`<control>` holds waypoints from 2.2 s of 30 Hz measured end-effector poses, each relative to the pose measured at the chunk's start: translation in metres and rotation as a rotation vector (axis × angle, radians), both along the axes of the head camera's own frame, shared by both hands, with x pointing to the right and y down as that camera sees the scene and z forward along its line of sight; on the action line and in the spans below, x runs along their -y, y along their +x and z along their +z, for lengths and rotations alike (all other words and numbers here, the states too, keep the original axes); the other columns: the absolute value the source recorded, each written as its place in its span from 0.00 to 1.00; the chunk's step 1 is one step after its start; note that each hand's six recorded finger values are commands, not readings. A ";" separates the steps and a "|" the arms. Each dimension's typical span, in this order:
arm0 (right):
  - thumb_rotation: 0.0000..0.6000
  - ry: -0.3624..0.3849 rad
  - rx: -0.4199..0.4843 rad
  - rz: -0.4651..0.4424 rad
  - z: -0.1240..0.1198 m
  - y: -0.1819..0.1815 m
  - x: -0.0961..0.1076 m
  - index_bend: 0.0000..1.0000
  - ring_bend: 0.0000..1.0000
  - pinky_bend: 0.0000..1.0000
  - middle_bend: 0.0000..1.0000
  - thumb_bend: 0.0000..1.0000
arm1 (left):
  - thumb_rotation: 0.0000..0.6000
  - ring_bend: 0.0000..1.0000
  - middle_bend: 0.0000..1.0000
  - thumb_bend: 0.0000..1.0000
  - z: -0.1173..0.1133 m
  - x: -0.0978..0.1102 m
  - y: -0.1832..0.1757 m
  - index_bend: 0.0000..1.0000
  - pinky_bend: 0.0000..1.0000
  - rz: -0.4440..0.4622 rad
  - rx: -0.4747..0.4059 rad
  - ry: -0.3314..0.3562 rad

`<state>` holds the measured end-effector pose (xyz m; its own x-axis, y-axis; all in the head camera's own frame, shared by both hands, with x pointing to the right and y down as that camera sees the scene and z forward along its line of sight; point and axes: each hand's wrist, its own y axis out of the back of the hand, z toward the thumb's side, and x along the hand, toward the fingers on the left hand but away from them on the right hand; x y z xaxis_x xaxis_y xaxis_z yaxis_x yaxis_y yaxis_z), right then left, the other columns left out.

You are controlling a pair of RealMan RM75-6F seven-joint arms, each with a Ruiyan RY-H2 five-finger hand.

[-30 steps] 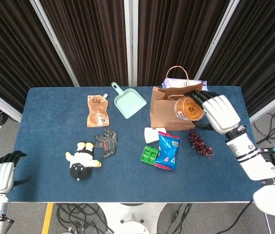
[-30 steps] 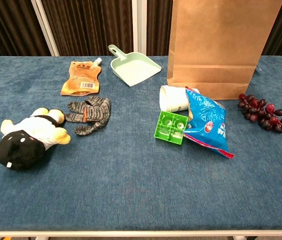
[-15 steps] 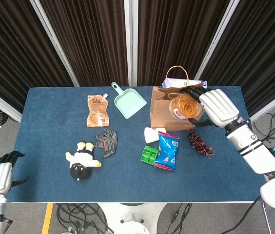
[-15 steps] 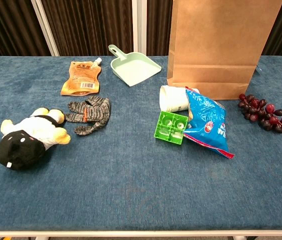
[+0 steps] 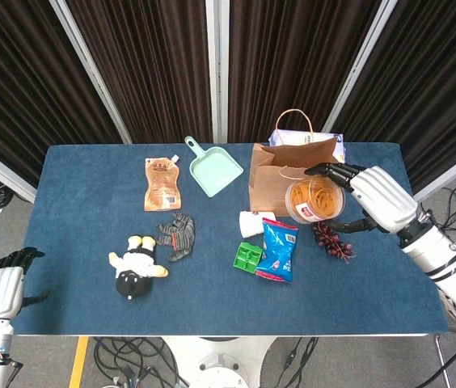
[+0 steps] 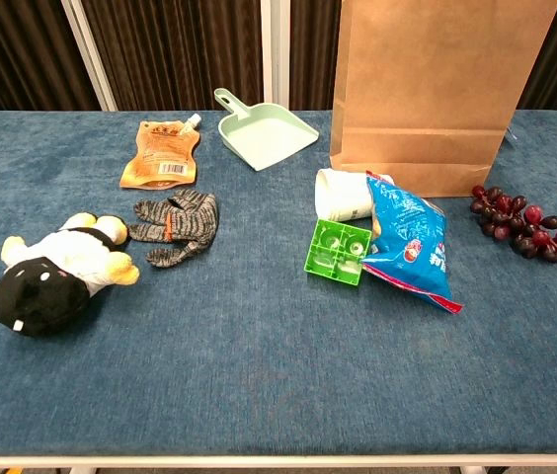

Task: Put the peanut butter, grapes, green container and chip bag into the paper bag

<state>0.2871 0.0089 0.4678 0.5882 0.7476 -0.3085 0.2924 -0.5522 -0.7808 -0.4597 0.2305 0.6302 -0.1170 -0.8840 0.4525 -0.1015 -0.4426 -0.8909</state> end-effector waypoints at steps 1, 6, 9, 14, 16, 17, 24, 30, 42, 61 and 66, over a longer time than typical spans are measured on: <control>1.00 0.003 0.012 0.008 -0.001 0.002 0.002 0.33 0.27 0.40 0.45 0.32 | 1.00 0.26 0.34 0.08 0.000 0.000 0.000 0.35 0.28 0.000 0.001 -0.001; 1.00 0.051 0.028 0.055 -0.003 0.011 0.018 0.33 0.27 0.39 0.45 0.32 | 1.00 0.26 0.34 0.08 0.000 0.000 0.001 0.35 0.28 0.005 0.002 -0.009; 1.00 0.098 -0.016 0.092 0.000 0.016 0.032 0.33 0.27 0.39 0.45 0.32 | 1.00 0.26 0.34 0.08 0.001 0.001 0.003 0.35 0.28 0.009 -0.001 -0.010; 1.00 0.165 -0.123 0.155 0.014 0.022 0.056 0.33 0.27 0.39 0.45 0.32 | 1.00 0.26 0.34 0.08 0.003 0.001 0.004 0.35 0.28 0.008 -0.007 -0.020; 1.00 0.174 -0.165 0.183 0.024 0.021 0.067 0.33 0.27 0.39 0.45 0.32 | 1.00 0.26 0.34 0.08 0.003 0.000 0.004 0.35 0.28 0.006 -0.007 -0.022; 1.00 0.174 -0.182 0.192 0.029 0.020 0.072 0.33 0.27 0.38 0.45 0.32 | 1.00 0.26 0.34 0.08 0.003 0.000 0.003 0.35 0.28 0.004 -0.006 -0.024; 1.00 0.163 -0.290 0.188 0.064 -0.001 0.094 0.33 0.27 0.36 0.44 0.32 | 1.00 0.26 0.34 0.08 0.005 0.000 0.004 0.35 0.28 0.003 -0.009 -0.032; 1.00 0.173 -0.364 0.143 0.085 -0.017 0.094 0.33 0.27 0.35 0.44 0.32 | 1.00 0.26 0.34 0.08 0.006 -0.003 0.001 0.35 0.28 -0.009 -0.007 -0.039; 1.00 0.195 -0.448 0.076 0.104 -0.025 0.075 0.33 0.27 0.32 0.44 0.32 | 1.00 0.26 0.34 0.08 0.007 -0.004 0.001 0.35 0.28 -0.010 -0.013 -0.041; 1.00 0.192 -0.500 0.054 0.118 -0.019 0.060 0.22 0.18 0.23 0.34 0.32 | 1.00 0.26 0.34 0.08 0.008 -0.007 -0.001 0.35 0.28 -0.019 -0.012 -0.045; 1.00 0.173 -0.505 0.057 0.119 -0.017 0.060 0.13 0.15 0.21 0.29 0.32 | 1.00 0.26 0.34 0.08 0.008 -0.007 -0.001 0.35 0.28 -0.017 -0.014 -0.044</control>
<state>0.2703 -0.0513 0.5865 0.3554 0.8391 -0.4118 -0.1174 -0.3969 -0.9103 -0.4606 0.2376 0.6383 -0.1253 -0.8614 0.4923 -0.1217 -0.4791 -0.8693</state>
